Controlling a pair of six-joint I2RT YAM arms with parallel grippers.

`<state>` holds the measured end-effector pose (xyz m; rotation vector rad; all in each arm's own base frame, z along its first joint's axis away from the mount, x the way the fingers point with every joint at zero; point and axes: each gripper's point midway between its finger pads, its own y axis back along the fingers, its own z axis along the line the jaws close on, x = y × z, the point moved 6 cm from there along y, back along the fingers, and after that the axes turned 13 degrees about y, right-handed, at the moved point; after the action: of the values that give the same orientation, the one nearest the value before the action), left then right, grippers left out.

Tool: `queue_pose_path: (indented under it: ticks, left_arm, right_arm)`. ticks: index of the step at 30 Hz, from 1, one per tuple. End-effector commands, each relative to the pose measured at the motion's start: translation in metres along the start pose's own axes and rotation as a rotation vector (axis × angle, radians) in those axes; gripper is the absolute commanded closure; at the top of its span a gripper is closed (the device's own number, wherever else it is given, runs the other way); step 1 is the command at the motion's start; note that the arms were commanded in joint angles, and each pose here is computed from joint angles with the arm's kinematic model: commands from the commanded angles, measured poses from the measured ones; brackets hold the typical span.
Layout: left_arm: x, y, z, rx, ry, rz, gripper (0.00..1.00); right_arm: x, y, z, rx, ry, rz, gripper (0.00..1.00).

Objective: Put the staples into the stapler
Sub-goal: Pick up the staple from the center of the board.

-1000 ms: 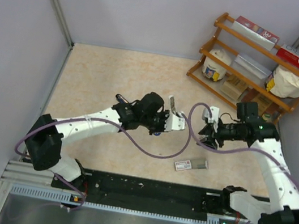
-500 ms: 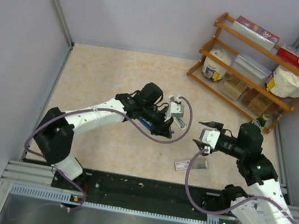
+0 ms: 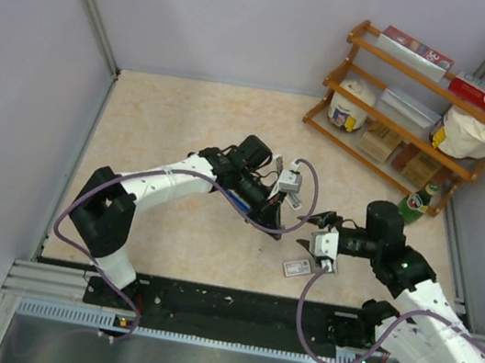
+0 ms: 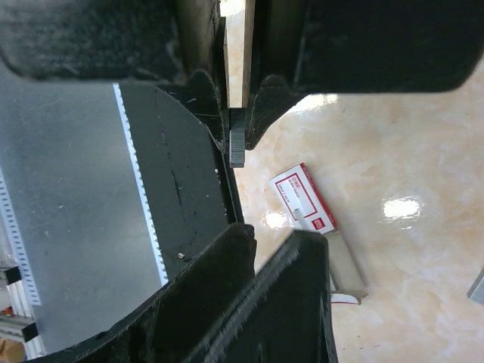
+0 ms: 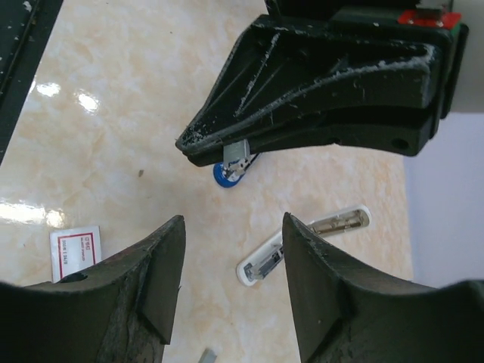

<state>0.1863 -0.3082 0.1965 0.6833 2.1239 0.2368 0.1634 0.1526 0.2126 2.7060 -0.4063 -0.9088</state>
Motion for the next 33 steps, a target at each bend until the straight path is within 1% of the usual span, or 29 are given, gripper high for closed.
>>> queue_pose_path:
  ticks: [1, 5, 11, 18, 27, 33]
  left_arm:
    - [-0.009, -0.001, -0.008, 0.106, -0.014, -0.008, 0.91]
    - [-0.007, -0.003, -0.005, 0.111, 0.001, 0.001, 0.9]
    - [-0.005, -0.005, -0.005, 0.139, 0.02, 0.01, 0.89]
    - [-0.003, -0.009, -0.004, 0.16, 0.035, 0.026, 0.88]
    - [0.0, -0.015, -0.007, 0.196, 0.039, 0.056, 0.87]
    - [0.0, -0.018, -0.01, 0.215, 0.04, 0.065, 0.87]
  right_arm:
    - [-0.011, -0.009, 0.0, -0.034, 0.051, -0.082, 0.48]
    - [-0.013, -0.012, -0.001, -0.035, 0.054, -0.087, 0.5]
    - [-0.014, -0.015, -0.003, -0.042, 0.083, -0.071, 0.57]
    - [-0.016, -0.02, -0.001, -0.056, 0.094, -0.079, 0.61]
    - [-0.012, -0.024, -0.002, -0.041, 0.108, -0.055, 0.64]
    - [-0.016, -0.024, 0.002, -0.06, 0.103, -0.084, 0.65]
